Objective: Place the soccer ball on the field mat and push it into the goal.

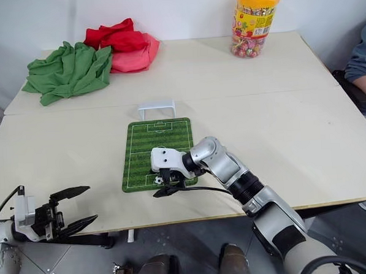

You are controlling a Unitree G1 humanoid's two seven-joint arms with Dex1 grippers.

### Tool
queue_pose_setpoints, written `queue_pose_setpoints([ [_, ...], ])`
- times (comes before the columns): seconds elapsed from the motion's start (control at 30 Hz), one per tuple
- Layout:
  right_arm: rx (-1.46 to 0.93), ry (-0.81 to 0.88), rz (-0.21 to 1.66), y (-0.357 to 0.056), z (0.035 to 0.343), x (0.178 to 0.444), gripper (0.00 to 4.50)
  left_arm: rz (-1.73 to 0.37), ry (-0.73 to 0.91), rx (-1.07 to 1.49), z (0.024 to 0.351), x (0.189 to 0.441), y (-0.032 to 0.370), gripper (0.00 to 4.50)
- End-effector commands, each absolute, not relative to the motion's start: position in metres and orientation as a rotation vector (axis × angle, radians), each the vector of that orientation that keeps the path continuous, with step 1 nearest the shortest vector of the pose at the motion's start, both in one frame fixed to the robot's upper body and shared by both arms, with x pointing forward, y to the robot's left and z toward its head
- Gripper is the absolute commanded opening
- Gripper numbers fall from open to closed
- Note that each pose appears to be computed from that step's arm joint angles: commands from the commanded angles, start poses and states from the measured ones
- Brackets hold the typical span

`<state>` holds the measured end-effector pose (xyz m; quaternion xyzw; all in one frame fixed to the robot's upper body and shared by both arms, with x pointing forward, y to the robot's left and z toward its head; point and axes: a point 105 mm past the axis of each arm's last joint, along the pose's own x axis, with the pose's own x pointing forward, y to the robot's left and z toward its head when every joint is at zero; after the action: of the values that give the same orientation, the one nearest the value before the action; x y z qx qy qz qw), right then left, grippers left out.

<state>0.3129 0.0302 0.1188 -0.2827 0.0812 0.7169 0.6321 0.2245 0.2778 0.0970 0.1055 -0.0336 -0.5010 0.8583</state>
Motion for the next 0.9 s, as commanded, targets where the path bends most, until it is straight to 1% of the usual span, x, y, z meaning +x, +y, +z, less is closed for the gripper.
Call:
queue_pose_setpoints([
  [0.03, -0.639, 0.030, 1.662, 0.033, 0.163, 0.308, 3.82, -1.047, -0.109, 0.238, 0.105, 0.227, 0.278, 4.50],
  [0.1, -0.609, -0.012, 1.656, 0.032, 0.177, 0.306, 3.82, -1.047, -0.111, 0.237, 0.106, 0.228, 0.278, 4.50],
  [0.13, -0.547, -0.018, 1.659, 0.030, 0.187, 0.303, 3.82, -1.047, -0.111, 0.237, 0.106, 0.228, 0.278, 4.50],
  [0.17, -0.515, -0.050, 1.680, 0.026, 0.196, 0.297, 3.46, -1.048, -0.111, 0.236, 0.106, 0.229, 0.278, 4.50],
  [0.2, -0.496, -0.071, 1.695, 0.024, 0.201, 0.292, 3.24, -1.048, -0.111, 0.236, 0.106, 0.230, 0.279, 4.50],
  [0.27, -0.495, -0.077, 1.705, 0.017, 0.201, 0.283, 2.58, -1.062, -0.116, 0.230, 0.108, 0.230, 0.277, 4.50],
  [0.37, -0.506, -0.004, 1.670, 0.006, 0.183, 0.275, 1.58, -1.092, -0.125, 0.223, 0.110, 0.231, 0.276, 4.50],
  [0.4, -0.516, 0.024, 1.674, 0.002, 0.175, 0.271, 1.17, -1.097, -0.126, 0.222, 0.111, 0.231, 0.276, 4.50],
  [0.47, -0.535, 0.070, 1.685, -0.003, 0.160, 0.264, 0.51, -1.115, -0.122, 0.211, 0.110, 0.230, 0.275, 4.50],
  [0.5, -0.537, 0.085, 1.687, -0.004, 0.155, 0.262, 0.12, -1.126, -0.115, 0.209, 0.110, 0.230, 0.275, 4.50],
  [0.53, -0.537, 0.093, 1.687, -0.004, 0.152, 0.262, 0.03, -1.132, -0.109, 0.208, 0.109, 0.229, 0.274, 4.50],
  [0.7, -0.531, 0.143, 1.699, 0.005, 0.128, 0.267, 0.03, -1.127, -0.130, 0.213, 0.112, 0.229, 0.274, 4.50],
  [0.9, -0.549, 0.157, 1.724, 0.017, 0.114, 0.279, 0.03, -1.131, -0.134, 0.210, 0.111, 0.225, 0.272, 4.50],
])
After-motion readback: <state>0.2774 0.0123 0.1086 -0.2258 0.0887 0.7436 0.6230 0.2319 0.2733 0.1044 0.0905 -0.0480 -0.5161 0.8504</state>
